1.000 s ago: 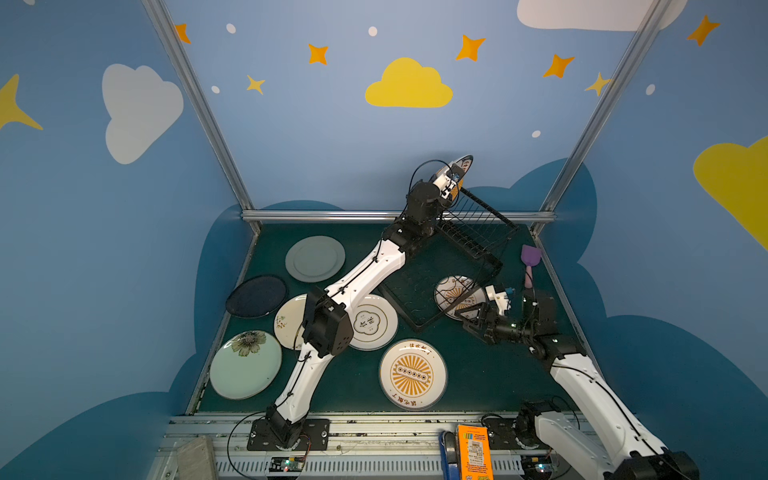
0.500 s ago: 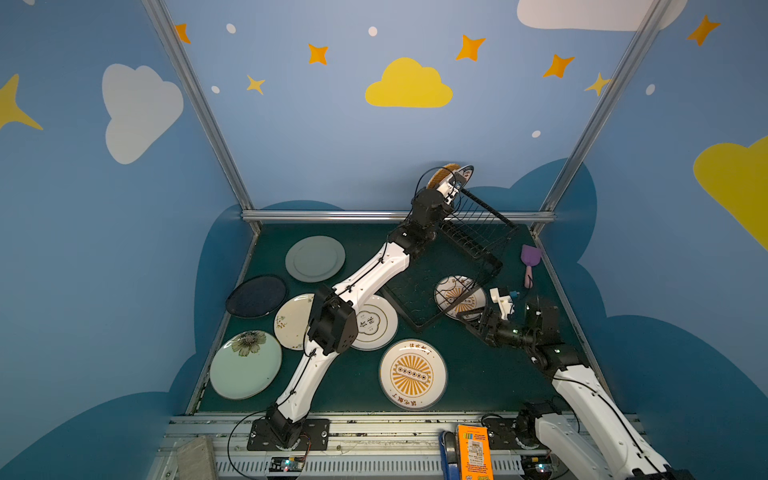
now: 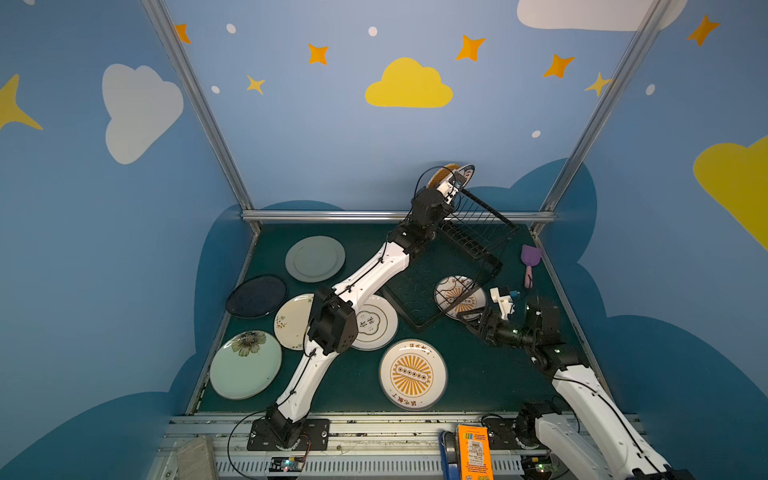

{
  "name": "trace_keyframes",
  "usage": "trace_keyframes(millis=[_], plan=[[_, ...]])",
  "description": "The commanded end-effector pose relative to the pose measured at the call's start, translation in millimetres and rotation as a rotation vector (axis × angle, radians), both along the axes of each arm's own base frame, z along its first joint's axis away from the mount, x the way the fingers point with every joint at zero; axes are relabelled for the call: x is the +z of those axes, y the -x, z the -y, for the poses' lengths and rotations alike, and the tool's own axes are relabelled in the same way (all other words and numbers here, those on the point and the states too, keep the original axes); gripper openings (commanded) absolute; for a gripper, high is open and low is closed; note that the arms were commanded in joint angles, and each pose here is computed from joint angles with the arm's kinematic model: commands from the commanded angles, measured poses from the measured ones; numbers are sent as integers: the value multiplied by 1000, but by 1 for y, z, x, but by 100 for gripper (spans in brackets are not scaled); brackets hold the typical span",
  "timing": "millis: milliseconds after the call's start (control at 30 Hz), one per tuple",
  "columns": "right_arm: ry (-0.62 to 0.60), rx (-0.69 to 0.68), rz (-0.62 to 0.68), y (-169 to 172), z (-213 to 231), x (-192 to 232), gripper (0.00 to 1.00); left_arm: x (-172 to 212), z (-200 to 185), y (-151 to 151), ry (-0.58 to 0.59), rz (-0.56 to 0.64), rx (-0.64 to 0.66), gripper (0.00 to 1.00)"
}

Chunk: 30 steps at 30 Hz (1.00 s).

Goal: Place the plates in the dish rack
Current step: 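Carry the green-rimmed plate with left gripper to the rack's far end beside the tray, then lower the plate into the rack slot against the bamboo tray with left gripper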

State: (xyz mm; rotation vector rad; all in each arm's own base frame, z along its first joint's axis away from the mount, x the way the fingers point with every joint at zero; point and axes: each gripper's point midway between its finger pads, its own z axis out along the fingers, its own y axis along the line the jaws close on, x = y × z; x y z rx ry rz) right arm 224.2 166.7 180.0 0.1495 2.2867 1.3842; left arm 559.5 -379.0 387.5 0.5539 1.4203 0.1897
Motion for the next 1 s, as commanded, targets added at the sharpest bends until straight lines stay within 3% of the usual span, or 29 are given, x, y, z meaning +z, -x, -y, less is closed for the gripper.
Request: trace_keyframes(millis=[0,633,967], plan=[[10,6,10,1,0,-1,88,16,-1,-2,61,40,-7,4],[24,10,15,4,3,-1,89,-6,7,-10,54,11,-13,4],[23,12,10,5,3,3,89,0,0,-15,124,-4,60,4]])
